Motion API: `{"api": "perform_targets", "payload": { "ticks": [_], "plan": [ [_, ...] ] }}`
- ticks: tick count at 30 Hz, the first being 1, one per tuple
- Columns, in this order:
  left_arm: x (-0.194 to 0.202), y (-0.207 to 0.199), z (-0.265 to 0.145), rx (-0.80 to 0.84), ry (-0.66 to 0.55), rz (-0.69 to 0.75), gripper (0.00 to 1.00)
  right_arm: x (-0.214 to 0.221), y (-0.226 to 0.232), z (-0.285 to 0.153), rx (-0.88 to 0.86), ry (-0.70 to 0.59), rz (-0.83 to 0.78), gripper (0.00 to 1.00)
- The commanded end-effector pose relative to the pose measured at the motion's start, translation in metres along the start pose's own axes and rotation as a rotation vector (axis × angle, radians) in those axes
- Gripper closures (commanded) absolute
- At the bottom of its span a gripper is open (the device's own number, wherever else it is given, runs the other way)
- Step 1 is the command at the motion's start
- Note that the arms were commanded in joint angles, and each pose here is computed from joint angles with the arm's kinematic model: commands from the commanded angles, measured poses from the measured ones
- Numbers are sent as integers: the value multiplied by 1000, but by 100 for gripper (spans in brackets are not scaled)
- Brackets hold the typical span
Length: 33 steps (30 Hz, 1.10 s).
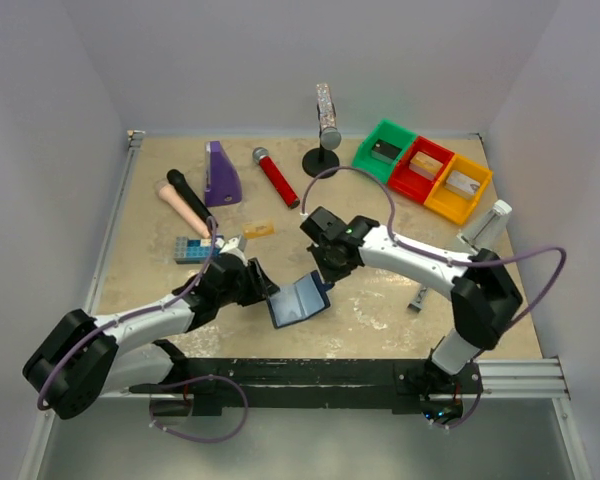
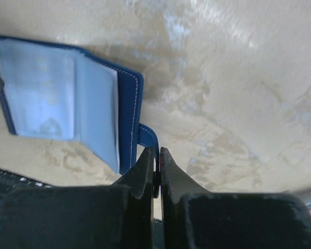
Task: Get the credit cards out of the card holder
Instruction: Move the card holder to the center of the board.
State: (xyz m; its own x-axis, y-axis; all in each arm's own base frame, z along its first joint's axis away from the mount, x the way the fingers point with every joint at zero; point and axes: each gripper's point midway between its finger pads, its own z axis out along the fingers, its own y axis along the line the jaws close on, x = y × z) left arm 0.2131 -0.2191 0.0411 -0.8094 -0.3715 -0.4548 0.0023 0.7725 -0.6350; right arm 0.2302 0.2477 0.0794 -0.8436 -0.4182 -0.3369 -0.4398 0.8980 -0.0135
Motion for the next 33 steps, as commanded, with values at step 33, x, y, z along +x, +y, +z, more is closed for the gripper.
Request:
{"api": "perform_targets", "payload": {
  "ticks": [33],
  "plan": [
    [30, 3, -28, 87, 85, 41, 47, 39, 37, -2, -246, -50, 303, 100]
  ]
}}
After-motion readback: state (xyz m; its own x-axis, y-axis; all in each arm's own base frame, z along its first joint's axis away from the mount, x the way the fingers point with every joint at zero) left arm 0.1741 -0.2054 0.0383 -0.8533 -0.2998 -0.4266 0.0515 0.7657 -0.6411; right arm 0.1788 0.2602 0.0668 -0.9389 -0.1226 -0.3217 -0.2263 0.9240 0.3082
